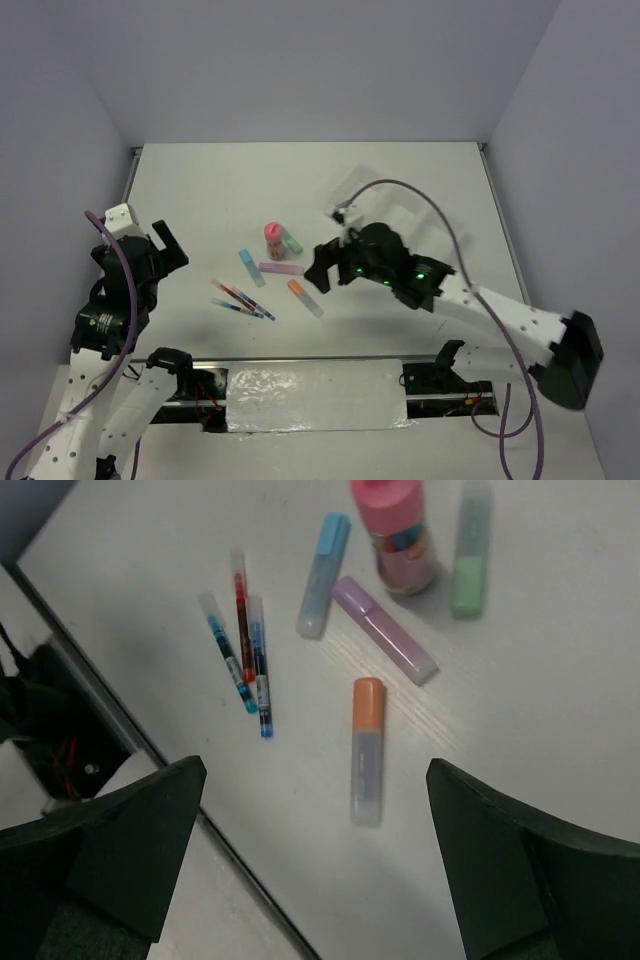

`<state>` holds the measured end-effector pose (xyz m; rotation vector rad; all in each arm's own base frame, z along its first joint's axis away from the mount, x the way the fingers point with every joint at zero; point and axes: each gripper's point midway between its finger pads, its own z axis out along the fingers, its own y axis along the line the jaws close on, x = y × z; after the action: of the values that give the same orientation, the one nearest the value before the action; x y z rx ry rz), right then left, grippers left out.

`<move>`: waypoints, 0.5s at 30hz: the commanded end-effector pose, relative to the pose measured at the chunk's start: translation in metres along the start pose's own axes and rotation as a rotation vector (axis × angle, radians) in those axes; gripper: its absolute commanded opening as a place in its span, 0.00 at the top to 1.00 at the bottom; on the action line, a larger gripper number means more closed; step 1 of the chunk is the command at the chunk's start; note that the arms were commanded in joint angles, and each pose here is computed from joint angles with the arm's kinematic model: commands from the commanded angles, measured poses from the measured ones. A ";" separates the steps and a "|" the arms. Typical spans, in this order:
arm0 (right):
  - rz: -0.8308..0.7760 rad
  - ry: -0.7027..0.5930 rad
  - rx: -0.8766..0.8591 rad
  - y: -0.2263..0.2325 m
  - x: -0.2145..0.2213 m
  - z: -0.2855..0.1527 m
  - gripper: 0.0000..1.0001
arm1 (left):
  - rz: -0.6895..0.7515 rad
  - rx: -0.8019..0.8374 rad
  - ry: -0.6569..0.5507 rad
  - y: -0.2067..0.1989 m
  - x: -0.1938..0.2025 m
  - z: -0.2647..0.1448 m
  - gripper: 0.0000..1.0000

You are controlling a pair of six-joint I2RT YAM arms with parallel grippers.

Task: Sort the stationery into containers
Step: Pick up the stationery from the center of the board.

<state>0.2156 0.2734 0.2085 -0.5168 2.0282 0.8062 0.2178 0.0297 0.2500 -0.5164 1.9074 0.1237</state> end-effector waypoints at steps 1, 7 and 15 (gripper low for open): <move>-0.142 -0.229 0.010 0.045 -0.061 0.034 0.00 | -0.029 -0.008 -0.031 0.000 -0.010 0.001 0.01; -0.121 -0.260 0.281 0.033 -0.062 0.131 0.10 | -0.020 0.007 -0.023 -0.003 -0.009 0.004 0.01; -0.073 -0.199 0.447 0.002 -0.035 0.205 0.18 | -0.010 0.027 -0.016 -0.007 -0.007 0.005 0.01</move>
<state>0.3254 0.4201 0.1297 -0.4119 1.9794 0.3632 0.2206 0.0296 0.2464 -0.5175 1.9259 0.1216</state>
